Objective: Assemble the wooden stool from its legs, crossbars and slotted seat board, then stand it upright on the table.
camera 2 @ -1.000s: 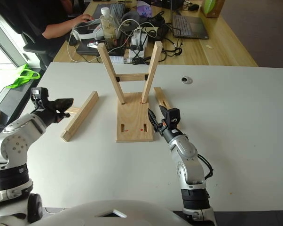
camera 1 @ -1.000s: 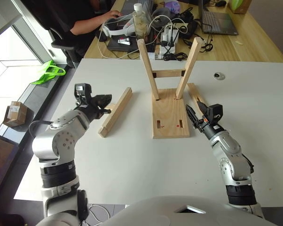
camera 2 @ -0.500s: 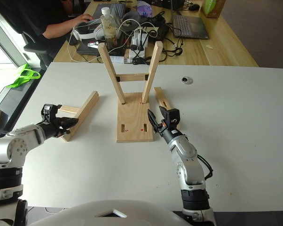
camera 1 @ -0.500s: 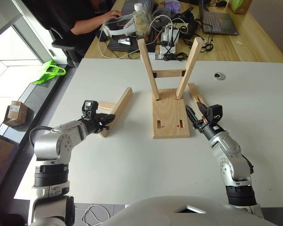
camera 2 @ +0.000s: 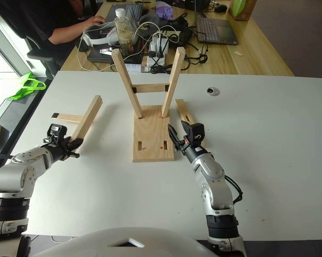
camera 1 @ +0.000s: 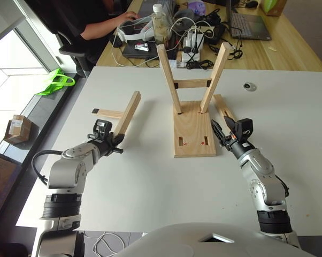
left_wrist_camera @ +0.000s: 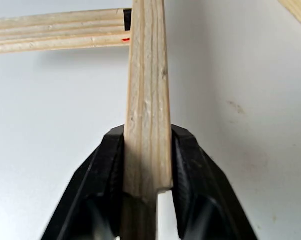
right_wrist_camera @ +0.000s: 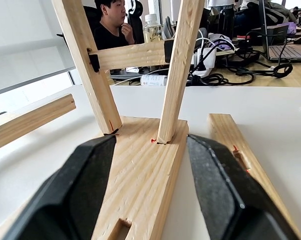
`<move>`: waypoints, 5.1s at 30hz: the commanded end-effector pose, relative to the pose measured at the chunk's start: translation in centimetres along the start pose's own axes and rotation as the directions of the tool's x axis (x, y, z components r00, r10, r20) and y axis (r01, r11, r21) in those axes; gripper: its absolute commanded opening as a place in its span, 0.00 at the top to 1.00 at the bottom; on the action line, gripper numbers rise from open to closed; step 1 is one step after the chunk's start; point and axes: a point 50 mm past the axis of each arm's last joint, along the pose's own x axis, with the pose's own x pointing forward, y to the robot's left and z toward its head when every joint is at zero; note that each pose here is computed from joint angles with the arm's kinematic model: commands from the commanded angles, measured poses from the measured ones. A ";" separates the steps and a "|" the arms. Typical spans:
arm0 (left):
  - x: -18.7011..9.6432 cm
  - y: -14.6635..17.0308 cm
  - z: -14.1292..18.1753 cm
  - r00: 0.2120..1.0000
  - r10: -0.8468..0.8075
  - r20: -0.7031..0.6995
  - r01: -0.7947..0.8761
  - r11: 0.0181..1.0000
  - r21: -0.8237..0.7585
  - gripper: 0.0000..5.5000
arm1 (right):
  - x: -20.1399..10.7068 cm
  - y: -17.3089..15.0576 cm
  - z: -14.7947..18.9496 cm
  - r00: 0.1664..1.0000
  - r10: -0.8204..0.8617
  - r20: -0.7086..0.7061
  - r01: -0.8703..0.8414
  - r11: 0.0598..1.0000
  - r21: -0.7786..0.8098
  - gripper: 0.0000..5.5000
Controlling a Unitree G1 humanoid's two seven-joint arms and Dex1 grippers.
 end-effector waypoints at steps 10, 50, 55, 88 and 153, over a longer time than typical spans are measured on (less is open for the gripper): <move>-7.1 -4.1 14.3 0.238 -0.239 0.941 -0.963 -0.186 0.197 0.81 | 2.4 3.4 11.5 0.852 0.318 0.416 -0.522 0.576 0.629 0.52; -5.4 -9.5 11.6 0.249 -0.373 0.894 -0.962 0.009 0.272 0.81 | 0.8 1.6 13.4 0.797 0.312 0.518 -0.605 0.421 0.676 0.24; -5.0 -10.0 11.1 0.266 -0.396 0.879 -0.958 -0.004 0.288 0.81 | 0.6 1.7 13.8 0.780 0.318 0.539 -0.626 0.401 0.669 0.24; -4.0 -9.3 9.1 0.421 -0.406 0.811 -0.871 0.068 0.486 0.43 | 2.7 -1.1 12.0 0.912 0.068 0.405 -0.386 0.477 0.789 0.82; -4.0 -8.6 2.9 0.775 0.474 0.419 -0.266 0.845 -0.464 0.43 | -3.0 -9.2 9.5 0.989 0.047 -0.141 0.011 0.923 0.384 0.82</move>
